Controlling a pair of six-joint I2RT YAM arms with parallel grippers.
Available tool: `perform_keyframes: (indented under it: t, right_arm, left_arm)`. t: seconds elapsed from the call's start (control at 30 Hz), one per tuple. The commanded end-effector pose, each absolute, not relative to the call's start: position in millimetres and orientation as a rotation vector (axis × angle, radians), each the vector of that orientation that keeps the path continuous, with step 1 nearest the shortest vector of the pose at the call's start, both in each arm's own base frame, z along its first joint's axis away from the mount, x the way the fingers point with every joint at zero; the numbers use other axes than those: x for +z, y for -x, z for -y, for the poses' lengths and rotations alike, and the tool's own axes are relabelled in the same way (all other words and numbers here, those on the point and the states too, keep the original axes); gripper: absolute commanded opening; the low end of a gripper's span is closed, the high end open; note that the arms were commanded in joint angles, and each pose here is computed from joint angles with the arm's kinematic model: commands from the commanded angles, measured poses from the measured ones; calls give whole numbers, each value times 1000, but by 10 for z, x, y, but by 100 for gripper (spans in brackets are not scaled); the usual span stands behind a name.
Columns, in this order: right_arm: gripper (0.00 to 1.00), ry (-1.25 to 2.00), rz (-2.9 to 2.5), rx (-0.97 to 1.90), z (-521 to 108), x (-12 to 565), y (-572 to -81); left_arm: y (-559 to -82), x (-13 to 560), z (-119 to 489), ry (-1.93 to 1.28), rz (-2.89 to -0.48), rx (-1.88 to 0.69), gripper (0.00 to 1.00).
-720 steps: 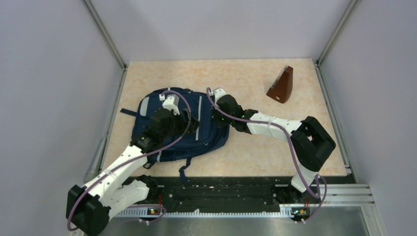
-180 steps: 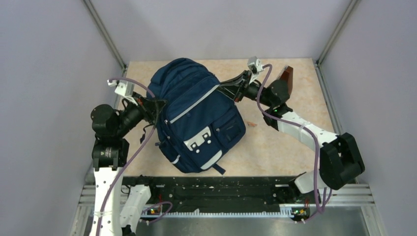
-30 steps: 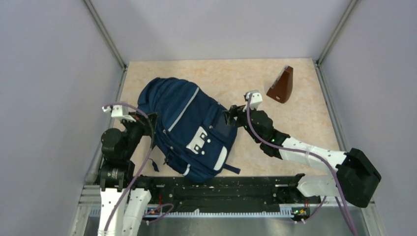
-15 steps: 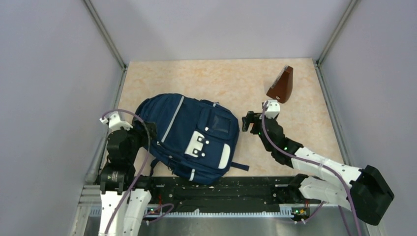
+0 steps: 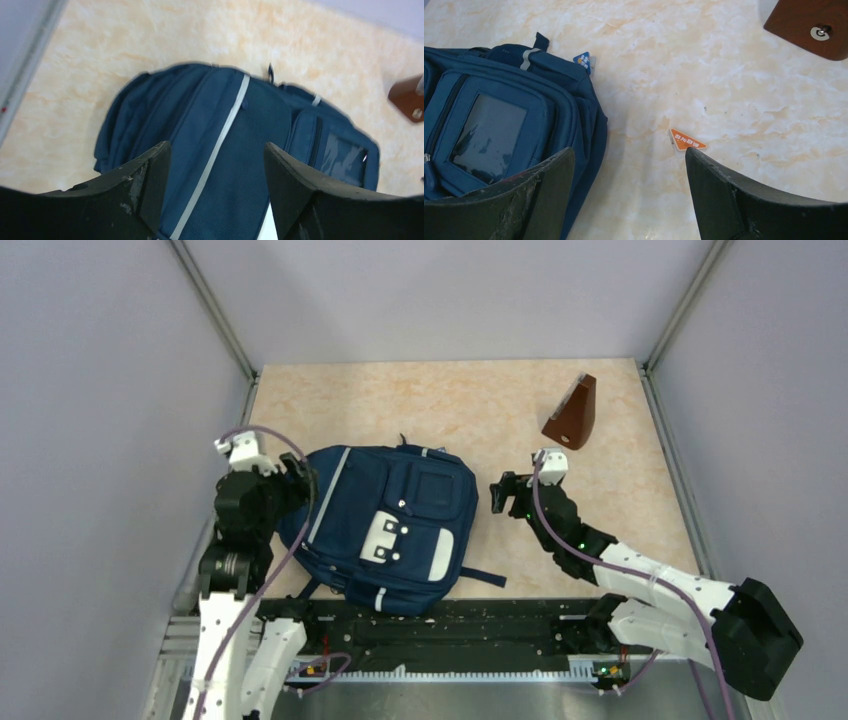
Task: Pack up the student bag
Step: Place the student bag at the center of the board, then adjust the student bag at the center of the board.
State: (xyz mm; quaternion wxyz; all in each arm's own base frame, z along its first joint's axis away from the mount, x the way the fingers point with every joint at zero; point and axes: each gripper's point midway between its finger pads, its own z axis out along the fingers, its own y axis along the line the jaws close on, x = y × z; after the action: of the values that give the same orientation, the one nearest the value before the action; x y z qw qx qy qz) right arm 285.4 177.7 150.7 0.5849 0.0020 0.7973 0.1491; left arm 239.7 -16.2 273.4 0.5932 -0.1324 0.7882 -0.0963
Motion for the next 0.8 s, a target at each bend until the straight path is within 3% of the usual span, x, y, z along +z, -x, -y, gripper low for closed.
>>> perform_keyframes:
  t: [0.0,0.17,0.57,0.77]
  right_arm:
    - [79,-4,-1812,432,-1866,1652,-2854]
    - [79,2,-1800,458,-1883,1685,-2830]
    - [79,11,-1787,483,-1896,1702,-2799]
    - [80,14,-1781,490,-1899,1717,-2792]
  left_arm:
    - [-2660,2423,388,174,-1997,-284,72]
    - [-2767,2074,505,91,-2165,-204,78]
    - [-2876,1772,171,1,-2278,396,86]
    - [-2881,1665,145,12,-2338,447,94]
